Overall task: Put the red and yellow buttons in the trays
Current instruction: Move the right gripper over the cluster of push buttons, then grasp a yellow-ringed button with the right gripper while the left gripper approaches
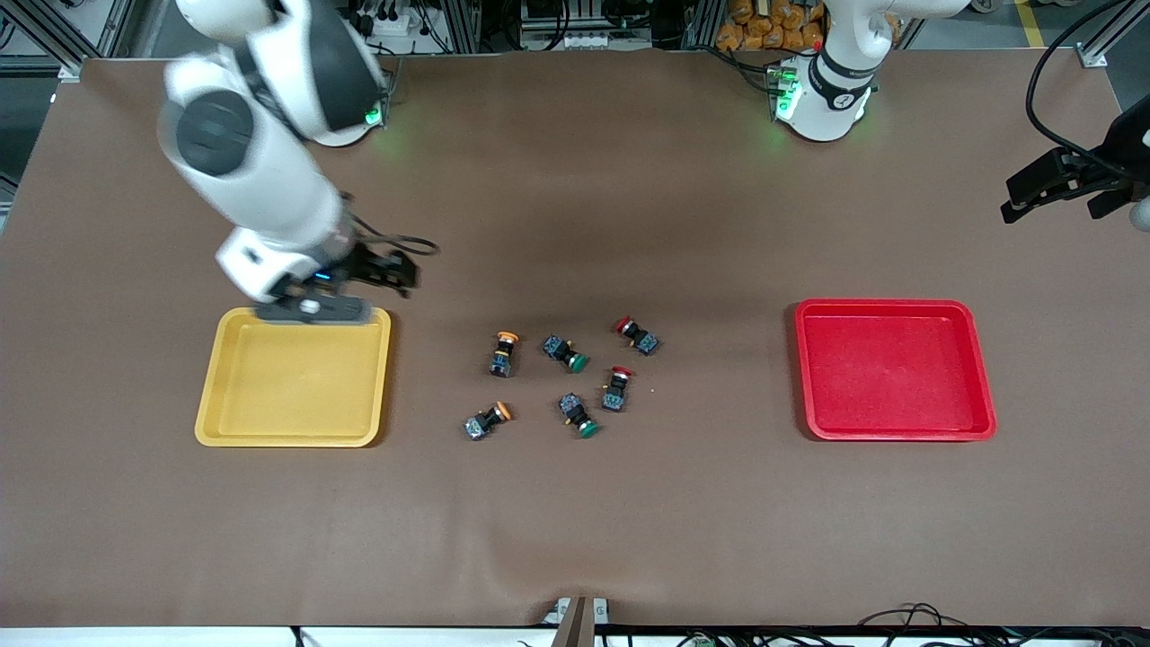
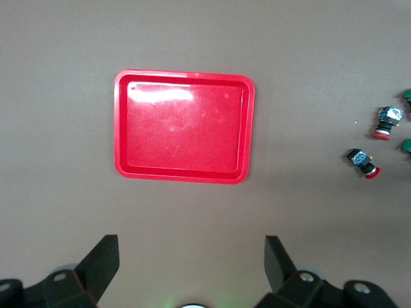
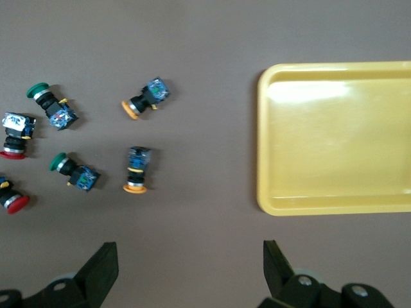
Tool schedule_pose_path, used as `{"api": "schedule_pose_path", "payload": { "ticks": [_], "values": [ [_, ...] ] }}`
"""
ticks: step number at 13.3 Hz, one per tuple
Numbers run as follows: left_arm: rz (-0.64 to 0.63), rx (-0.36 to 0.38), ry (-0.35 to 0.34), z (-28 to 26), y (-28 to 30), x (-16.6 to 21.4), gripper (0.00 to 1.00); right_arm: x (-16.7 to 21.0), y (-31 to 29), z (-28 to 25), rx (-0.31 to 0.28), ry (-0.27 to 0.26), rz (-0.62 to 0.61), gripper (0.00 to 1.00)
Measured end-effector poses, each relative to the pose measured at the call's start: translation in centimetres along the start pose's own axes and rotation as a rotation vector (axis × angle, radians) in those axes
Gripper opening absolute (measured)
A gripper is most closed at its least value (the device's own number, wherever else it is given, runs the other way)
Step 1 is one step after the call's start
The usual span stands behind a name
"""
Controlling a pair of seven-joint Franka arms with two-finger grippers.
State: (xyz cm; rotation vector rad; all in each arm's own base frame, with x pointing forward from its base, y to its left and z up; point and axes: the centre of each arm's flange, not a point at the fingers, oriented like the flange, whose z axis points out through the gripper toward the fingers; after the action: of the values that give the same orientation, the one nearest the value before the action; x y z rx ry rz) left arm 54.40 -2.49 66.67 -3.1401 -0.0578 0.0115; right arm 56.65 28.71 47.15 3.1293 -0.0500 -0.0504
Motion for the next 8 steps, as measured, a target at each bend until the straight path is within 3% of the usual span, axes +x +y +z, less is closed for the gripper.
{"api": "schedule_pose_path", "payload": {
  "ticks": [5, 8],
  "values": [
    [-0.013, 0.002, -0.008, 0.5, 0.2, 0.3, 1.00, 1.6, -4.9, 11.0, 0.002, -0.025, 0.031, 1.00],
    [-0.125, 0.007, -0.031, 1.7, 1.2, 0.8, 1.00, 2.5, -6.2, 17.8, 0.009, -0.028, 0.041, 1.00]
  ]
}}
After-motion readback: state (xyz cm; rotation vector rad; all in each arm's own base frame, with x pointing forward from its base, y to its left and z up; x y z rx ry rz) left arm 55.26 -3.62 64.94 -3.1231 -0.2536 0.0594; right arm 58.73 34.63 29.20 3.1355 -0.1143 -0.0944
